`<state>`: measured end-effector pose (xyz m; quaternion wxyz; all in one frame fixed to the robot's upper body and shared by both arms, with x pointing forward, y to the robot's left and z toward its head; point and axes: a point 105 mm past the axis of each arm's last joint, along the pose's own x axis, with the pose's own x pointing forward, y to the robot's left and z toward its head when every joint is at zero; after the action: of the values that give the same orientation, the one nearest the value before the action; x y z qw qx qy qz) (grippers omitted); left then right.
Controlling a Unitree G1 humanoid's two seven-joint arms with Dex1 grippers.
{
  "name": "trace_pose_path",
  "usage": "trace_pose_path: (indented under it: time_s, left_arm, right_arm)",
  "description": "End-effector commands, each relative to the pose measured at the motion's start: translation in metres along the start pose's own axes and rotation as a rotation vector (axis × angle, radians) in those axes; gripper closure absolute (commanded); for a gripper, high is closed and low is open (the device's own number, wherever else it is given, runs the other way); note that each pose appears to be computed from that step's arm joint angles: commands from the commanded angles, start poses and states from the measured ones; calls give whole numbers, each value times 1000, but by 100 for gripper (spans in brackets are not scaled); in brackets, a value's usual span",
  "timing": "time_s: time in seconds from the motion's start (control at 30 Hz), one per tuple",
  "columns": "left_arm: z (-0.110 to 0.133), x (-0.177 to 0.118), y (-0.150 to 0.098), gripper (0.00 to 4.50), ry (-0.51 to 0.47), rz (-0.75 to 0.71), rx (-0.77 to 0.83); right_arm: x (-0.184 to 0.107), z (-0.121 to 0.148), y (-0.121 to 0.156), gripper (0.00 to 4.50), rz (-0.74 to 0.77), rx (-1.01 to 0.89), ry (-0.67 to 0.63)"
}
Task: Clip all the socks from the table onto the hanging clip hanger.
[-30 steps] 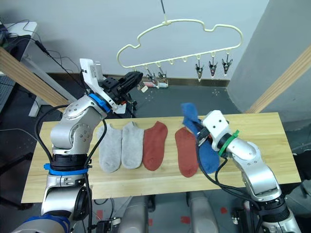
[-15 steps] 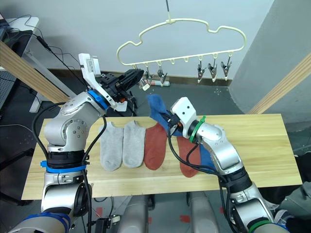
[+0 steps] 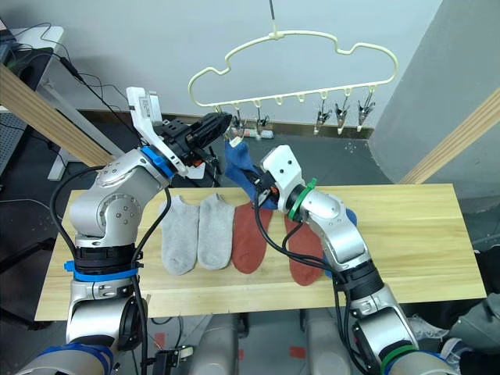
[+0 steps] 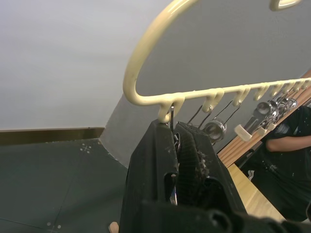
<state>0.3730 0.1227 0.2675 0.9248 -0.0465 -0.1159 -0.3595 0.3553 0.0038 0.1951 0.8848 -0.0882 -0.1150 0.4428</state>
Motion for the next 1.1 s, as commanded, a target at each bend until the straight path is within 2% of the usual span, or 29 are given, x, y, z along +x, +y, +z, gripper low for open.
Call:
trace_pose_path:
  time_s: [0.03,0.2,0.57,0.63,0.7,0.9,1.0,1.1]
  left_arm:
    - [14,-1,-10,448,-51,-34,35]
    - [10,-3,-5,448,-32,-10,28]
    - [6,-7,-2,97,-13,-2,15]
    - [5,-8,-1,39,-9,6,23]
    - [4,-11,3,38,-4,27,42]
    - [2,-17,8,38,2,64,93]
    - [2,-20,8,38,-4,78,138]
    - [2,-28,11,38,-16,128,212]
  right_arm:
    - [3,17,-1,450,-1,-18,-67]
    - [5,18,0,450,4,-17,-72]
    - [12,14,7,450,36,-11,-55]
    - [12,11,7,397,38,-18,-42]
    - [13,7,8,339,43,-29,-16]
    - [8,3,10,125,58,-57,12]
    - [-3,1,7,125,50,-74,31]
    - [-27,3,6,125,59,-107,60]
